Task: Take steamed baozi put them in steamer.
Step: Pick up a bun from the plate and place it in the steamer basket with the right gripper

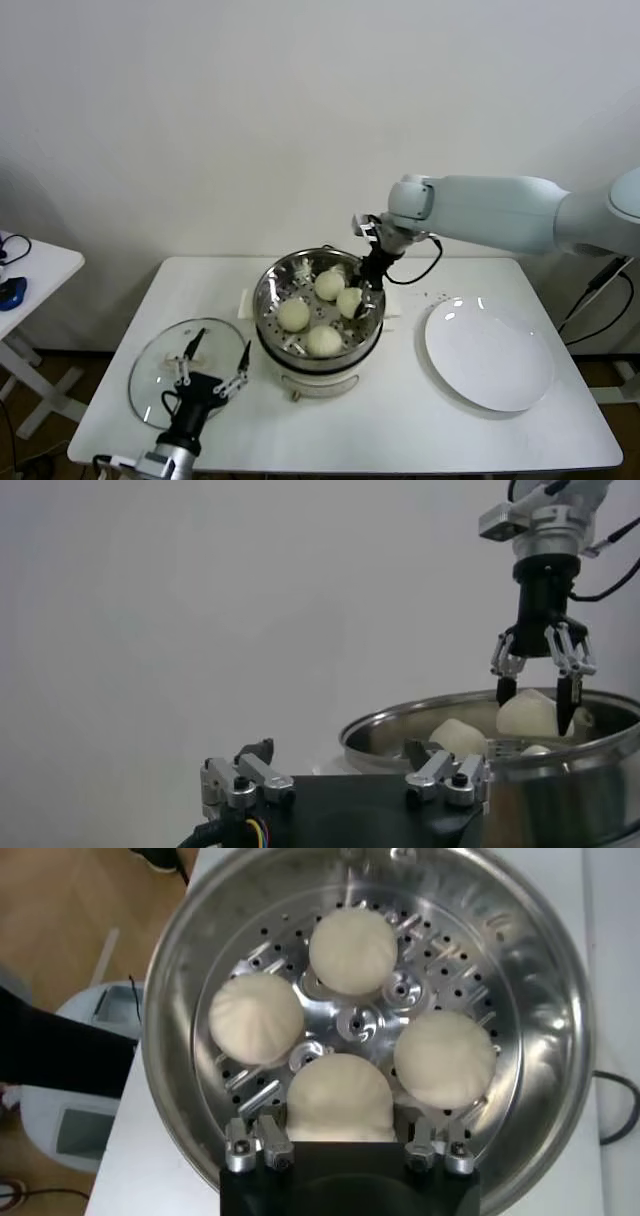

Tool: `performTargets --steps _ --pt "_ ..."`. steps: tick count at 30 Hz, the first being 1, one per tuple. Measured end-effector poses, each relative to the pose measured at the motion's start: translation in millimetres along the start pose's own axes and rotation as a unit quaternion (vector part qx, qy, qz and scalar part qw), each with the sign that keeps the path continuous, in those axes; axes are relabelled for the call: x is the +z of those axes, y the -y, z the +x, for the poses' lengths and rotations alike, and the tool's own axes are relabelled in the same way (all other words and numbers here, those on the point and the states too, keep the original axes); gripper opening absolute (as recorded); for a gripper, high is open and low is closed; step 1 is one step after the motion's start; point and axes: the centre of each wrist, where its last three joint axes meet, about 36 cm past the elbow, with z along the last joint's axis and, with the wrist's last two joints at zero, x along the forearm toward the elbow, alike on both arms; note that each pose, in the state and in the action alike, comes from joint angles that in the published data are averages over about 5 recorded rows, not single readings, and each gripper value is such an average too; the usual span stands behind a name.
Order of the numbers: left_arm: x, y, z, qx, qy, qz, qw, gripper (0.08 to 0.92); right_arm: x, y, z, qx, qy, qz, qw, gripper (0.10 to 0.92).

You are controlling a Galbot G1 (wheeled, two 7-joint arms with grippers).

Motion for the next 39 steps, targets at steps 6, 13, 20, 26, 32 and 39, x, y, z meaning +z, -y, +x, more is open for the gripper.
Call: performTargets --steps 6,13,20,26,32,39 --pt "1 -1 -1 0.0 0.0 -0.002 1.0 0.823 3 3 -8 0.0 -0.011 0.002 1.0 0.679" --pt "4 -1 -1 0.0 -0.003 -0.002 1.0 0.823 3 4 -17 -0.005 -0.015 0.004 1.0 0.679" --pt "5 -6 0 -0.002 -0.003 -0.005 1.0 0.823 5 5 -18 -0.003 -0.014 0.003 1.0 0.706" --pt "7 -6 0 -0.002 -0.005 -0.005 1.0 0.823 4 5 -16 -0.005 -0.007 0.003 1.0 0.812" --pt "8 -6 -2 -0.001 -0.005 -0.005 1.0 0.823 1 3 -12 -0.011 0.0 0.005 1.0 0.823" --pt "8 -6 -2 -0.002 -0.006 -0.007 1.0 0.823 -1 5 6 0.004 0.009 0.011 1.0 0.823"
